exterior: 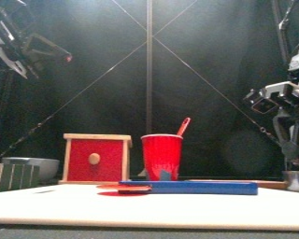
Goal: Assemble salmon sushi and place on plate
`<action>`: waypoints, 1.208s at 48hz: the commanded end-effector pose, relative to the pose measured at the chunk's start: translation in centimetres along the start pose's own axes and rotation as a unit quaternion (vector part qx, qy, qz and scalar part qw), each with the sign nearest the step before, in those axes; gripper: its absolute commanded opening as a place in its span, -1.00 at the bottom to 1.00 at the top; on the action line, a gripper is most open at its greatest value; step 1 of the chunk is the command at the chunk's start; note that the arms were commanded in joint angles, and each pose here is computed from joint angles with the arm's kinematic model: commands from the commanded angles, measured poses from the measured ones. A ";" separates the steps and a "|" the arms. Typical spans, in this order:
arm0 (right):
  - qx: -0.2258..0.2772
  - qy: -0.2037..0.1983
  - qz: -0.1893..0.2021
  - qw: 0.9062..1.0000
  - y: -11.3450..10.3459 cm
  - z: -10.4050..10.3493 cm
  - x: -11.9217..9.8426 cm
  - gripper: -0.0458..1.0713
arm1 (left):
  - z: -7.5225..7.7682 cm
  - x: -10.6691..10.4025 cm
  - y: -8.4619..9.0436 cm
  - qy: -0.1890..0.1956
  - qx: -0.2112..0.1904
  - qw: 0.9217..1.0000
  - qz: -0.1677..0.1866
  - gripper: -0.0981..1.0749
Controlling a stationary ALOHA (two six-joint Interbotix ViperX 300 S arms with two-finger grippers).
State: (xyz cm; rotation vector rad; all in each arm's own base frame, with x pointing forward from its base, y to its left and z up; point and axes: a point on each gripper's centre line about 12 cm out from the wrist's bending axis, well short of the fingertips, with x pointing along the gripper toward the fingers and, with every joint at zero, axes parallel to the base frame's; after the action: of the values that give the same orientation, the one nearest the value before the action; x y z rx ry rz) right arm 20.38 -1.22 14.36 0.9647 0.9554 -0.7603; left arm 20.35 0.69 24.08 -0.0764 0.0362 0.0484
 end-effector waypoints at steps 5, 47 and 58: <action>0.000 -0.015 0.027 1.000 1.1 0.8 -1.1 0.11 | 0.6 0.2 0.0 -0.012 0.001 1.000 0.000 -0.81; 0.039 -0.205 0.020 0.978 -1.7 12.7 -2.1 0.11 | 0.8 0.2 0.3 -0.013 0.000 1.000 0.008 -0.81; 0.037 -0.182 -0.007 0.983 -2.1 13.4 0.5 0.13 | 0.7 0.2 0.3 -0.012 0.001 1.000 0.008 -0.81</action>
State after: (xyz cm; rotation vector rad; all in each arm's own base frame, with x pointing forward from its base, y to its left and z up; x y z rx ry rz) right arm 22.51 -13.69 16.06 0.8502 0.6392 -0.9498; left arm 20.32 0.97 24.11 -0.0751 0.0342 0.0621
